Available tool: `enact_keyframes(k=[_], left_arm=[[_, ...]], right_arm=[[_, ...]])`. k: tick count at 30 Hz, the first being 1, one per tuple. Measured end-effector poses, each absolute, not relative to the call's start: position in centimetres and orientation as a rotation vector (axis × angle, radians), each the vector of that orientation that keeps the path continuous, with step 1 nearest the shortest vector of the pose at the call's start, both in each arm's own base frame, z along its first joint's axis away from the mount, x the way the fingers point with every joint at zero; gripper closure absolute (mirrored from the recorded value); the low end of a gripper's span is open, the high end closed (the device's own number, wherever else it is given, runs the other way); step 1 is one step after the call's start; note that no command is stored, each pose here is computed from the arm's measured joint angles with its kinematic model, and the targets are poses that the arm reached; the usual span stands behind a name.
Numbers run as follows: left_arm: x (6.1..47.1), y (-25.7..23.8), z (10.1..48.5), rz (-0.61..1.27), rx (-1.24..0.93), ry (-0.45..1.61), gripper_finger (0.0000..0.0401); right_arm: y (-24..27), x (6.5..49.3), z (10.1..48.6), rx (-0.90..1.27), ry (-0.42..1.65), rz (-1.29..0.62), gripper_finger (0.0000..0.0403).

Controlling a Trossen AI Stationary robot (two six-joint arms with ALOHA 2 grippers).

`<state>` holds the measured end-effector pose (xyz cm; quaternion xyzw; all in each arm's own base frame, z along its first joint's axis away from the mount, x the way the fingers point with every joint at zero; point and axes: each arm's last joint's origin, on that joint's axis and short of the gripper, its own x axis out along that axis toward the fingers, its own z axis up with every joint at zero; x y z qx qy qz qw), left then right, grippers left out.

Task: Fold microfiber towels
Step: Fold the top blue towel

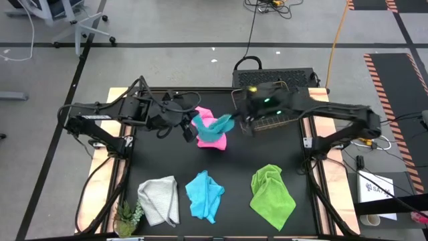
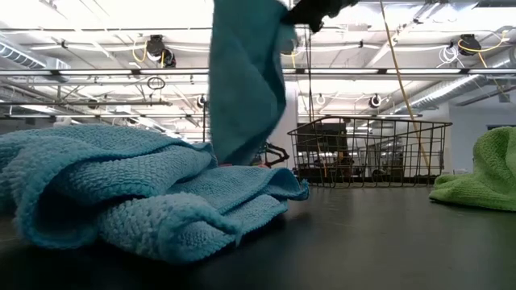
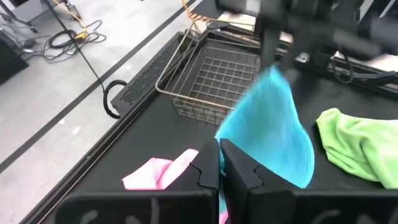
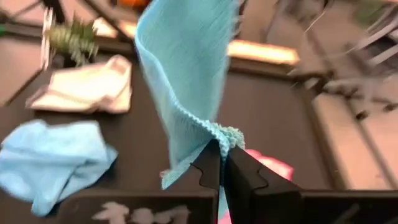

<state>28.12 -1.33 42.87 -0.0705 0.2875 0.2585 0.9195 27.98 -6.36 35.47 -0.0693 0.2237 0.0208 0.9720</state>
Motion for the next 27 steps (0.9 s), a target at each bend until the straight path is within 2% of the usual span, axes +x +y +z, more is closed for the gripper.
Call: enact_keyframes(k=[9, 16, 23, 27], left_arm=[[27.1, -1.2, 43.4, 0.526, -0.133, 0.592, 0.0397], [26.1, -1.0, 43.5, 0.591, -0.128, 0.602, 0.0392], [25.6, -0.5, 43.2, 0.676, -0.167, 0.621, 0.0388], [25.5, -0.3, 43.3, 0.719, -0.141, 0.604, 0.0394]], right_arm=[[-6.9, 23.3, 39.6, -0.138, 0.281, -0.045, 0.0402], [-5.9, 23.5, 39.7, -0.087, 0.260, 0.082, 0.0403], [-5.7, 24.0, 39.4, -0.062, 0.275, 0.096, 0.0403], [-5.0, 24.3, 39.3, -0.023, 0.272, 0.181, 0.0403]])
